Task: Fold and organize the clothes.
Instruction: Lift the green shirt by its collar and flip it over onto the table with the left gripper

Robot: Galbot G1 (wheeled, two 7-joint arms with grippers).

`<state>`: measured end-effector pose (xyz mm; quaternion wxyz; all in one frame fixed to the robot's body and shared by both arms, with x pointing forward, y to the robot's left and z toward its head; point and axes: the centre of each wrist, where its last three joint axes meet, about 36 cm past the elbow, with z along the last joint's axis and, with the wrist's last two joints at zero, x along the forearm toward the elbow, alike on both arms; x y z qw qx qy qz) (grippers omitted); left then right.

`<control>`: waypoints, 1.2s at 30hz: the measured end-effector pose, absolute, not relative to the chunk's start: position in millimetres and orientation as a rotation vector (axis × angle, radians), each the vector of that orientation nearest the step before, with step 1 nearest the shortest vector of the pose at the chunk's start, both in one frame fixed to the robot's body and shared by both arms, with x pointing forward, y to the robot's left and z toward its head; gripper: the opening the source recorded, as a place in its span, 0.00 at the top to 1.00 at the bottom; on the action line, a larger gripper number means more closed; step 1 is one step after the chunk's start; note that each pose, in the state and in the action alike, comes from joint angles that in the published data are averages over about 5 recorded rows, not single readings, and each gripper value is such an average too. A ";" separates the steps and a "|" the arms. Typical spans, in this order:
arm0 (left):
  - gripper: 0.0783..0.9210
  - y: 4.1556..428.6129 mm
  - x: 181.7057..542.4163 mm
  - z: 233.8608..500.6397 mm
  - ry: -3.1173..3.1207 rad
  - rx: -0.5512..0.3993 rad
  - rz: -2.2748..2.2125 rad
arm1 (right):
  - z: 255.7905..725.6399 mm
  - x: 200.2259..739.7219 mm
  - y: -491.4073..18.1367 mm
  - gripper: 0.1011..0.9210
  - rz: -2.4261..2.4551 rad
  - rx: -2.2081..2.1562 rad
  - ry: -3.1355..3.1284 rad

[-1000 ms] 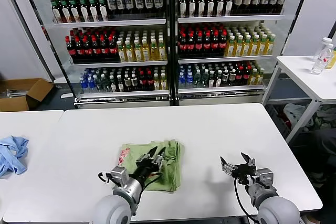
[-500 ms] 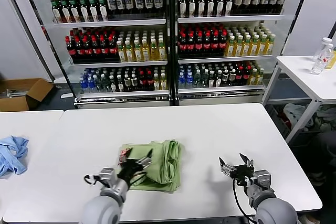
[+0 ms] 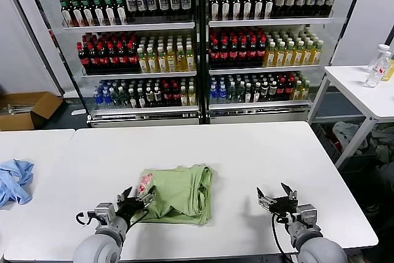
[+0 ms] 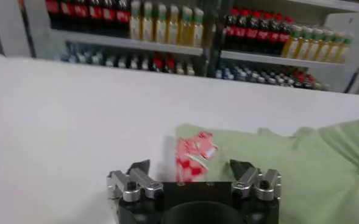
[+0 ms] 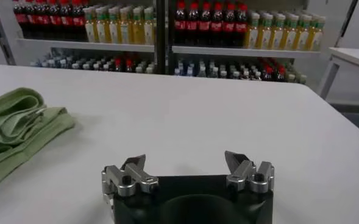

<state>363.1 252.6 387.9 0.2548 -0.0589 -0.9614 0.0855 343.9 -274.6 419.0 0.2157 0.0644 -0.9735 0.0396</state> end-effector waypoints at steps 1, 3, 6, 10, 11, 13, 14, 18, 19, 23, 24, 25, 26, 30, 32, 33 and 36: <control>0.26 252.2 363.4 386.6 -2.604 -0.171 0.250 | 419.4 343.5 -274.5 0.12 0.110 0.177 -2.701; 0.33 251.9 364.0 384.3 -2.591 -0.189 0.284 | 420.0 342.7 -274.1 0.12 0.110 0.176 -2.703; 0.43 253.3 363.8 382.6 -2.578 -0.215 0.336 | 419.9 340.4 -273.2 0.12 0.111 0.175 -2.703; 0.56 256.8 362.7 381.2 -2.561 -0.251 0.427 | 418.9 337.0 -271.9 0.12 0.111 0.173 -2.702; 0.61 258.0 362.9 380.8 -2.556 -0.258 0.453 | 418.9 336.2 -271.8 0.12 0.111 0.172 -2.702; 0.67 260.8 363.8 379.8 -2.545 -0.271 0.511 | 419.2 334.9 -271.5 0.12 0.112 0.172 -2.702; 0.71 262.5 364.5 379.2 -2.538 -0.278 0.543 | 419.2 334.4 -271.6 0.12 0.113 0.173 -2.703; 0.84 270.3 368.7 375.4 -2.503 -0.307 0.700 | 419.1 333.4 -271.7 0.12 0.117 0.173 -2.706; 0.87 272.2 370.2 374.3 -2.492 -0.314 0.744 | 418.9 333.1 -271.6 0.12 0.117 0.173 -2.707; 0.96 277.9 375.3 371.6 -2.453 -0.333 0.917 | 419.1 330.7 -270.3 0.12 0.115 0.174 -2.710; 0.97 279.1 375.9 371.4 -2.444 -0.336 0.957 | 419.4 330.3 -270.1 0.12 0.114 0.174 -2.711; 0.97 280.6 376.1 371.4 -2.436 -0.337 0.996 | 419.8 330.0 -270.0 0.12 0.113 0.174 -2.713; 0.97 282.7 376.0 371.6 -2.428 -0.337 1.033 | 420.1 329.8 -270.0 0.12 0.112 0.174 -2.714; 0.97 298.5 373.7 375.6 -2.412 -0.319 1.155 | 421.1 330.9 -270.5 0.12 0.110 0.178 -2.722; 0.97 311.7 371.9 380.5 -2.419 -0.299 1.200 | 421.4 331.8 -270.4 0.12 0.107 0.183 -2.725; 0.97 320.2 370.9 383.9 -2.427 -0.286 1.218 | 421.5 332.4 -270.2 0.12 0.105 0.186 -2.726; 0.97 350.9 366.6 397.3 -2.469 -0.231 1.243 | 421.9 334.5 -269.0 0.12 0.096 0.195 -2.728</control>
